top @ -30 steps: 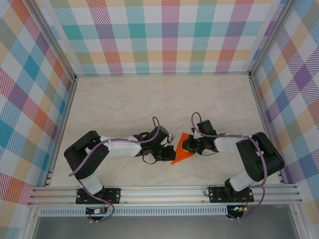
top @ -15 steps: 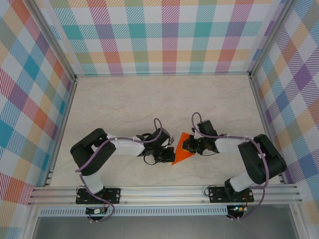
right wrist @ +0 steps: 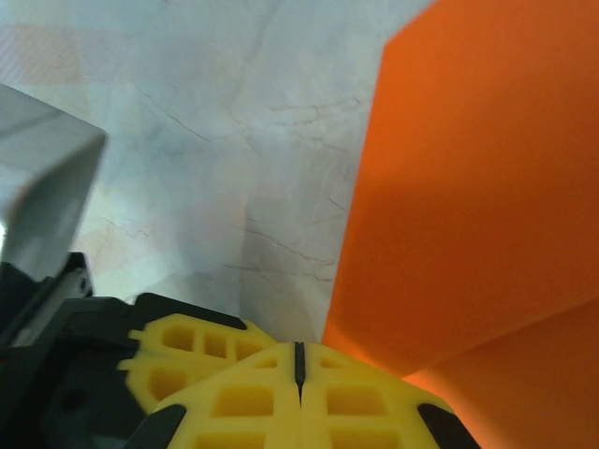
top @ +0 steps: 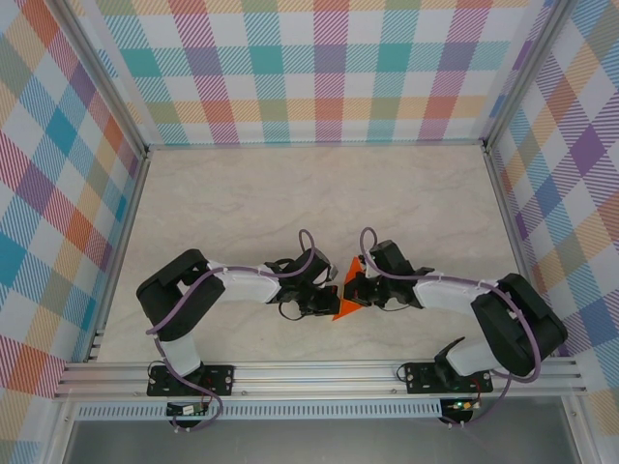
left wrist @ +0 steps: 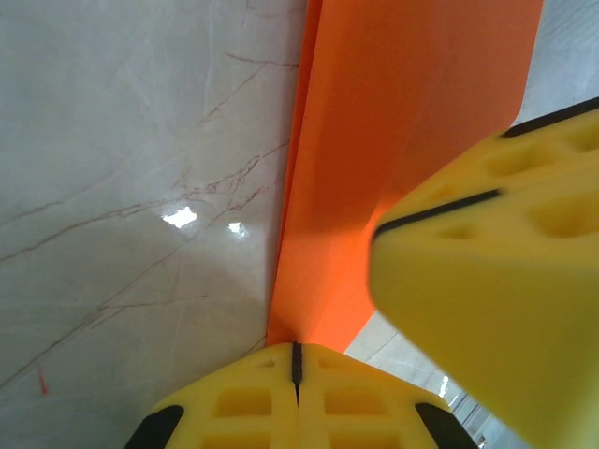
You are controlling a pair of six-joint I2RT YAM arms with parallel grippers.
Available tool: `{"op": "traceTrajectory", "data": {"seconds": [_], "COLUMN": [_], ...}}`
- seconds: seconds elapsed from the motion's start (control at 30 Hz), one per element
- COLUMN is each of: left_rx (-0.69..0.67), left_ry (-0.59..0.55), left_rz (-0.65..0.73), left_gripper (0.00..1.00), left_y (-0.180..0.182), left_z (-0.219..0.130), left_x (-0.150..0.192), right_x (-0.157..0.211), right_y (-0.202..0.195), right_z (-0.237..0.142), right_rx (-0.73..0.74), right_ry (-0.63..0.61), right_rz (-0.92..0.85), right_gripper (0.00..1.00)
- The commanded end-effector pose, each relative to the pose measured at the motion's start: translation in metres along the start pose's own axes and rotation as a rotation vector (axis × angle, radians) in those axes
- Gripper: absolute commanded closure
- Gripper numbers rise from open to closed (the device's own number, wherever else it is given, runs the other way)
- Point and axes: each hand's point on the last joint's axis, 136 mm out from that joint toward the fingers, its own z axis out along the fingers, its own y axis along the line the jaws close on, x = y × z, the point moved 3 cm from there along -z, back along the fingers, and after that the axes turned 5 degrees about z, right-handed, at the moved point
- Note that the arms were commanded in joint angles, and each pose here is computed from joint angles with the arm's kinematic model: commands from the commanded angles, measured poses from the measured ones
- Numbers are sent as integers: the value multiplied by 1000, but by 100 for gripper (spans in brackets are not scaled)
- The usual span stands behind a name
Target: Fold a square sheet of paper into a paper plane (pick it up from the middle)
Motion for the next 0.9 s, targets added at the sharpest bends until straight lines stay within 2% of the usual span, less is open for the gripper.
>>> {"op": "traceTrajectory", "data": {"seconds": [0.0,0.37,0.53,0.67,0.87], "left_rx": [-92,-88,-104,-155,-216], "left_ry": [42,34,38,65,120], "left_rz": [-31,-34,-43,-70,-106], "left_gripper": [100,100,100,100,100], "left_y": [24,26,29,42,62], "left_z": [8,8,7,6,7], "left_x": [15,16,18,28,48], "right_x": [3,9,8,-7,-41], "right_y": [-8,-9,-28,-47,-65], "right_z": [7,16,18,13,-8], "right_rx": [30,14,116,192,174], "right_ry": [5,23,13,-33,-137], "right_rz": [29,65,54,44,80], "right_gripper": [99,100,100,100,100]}}
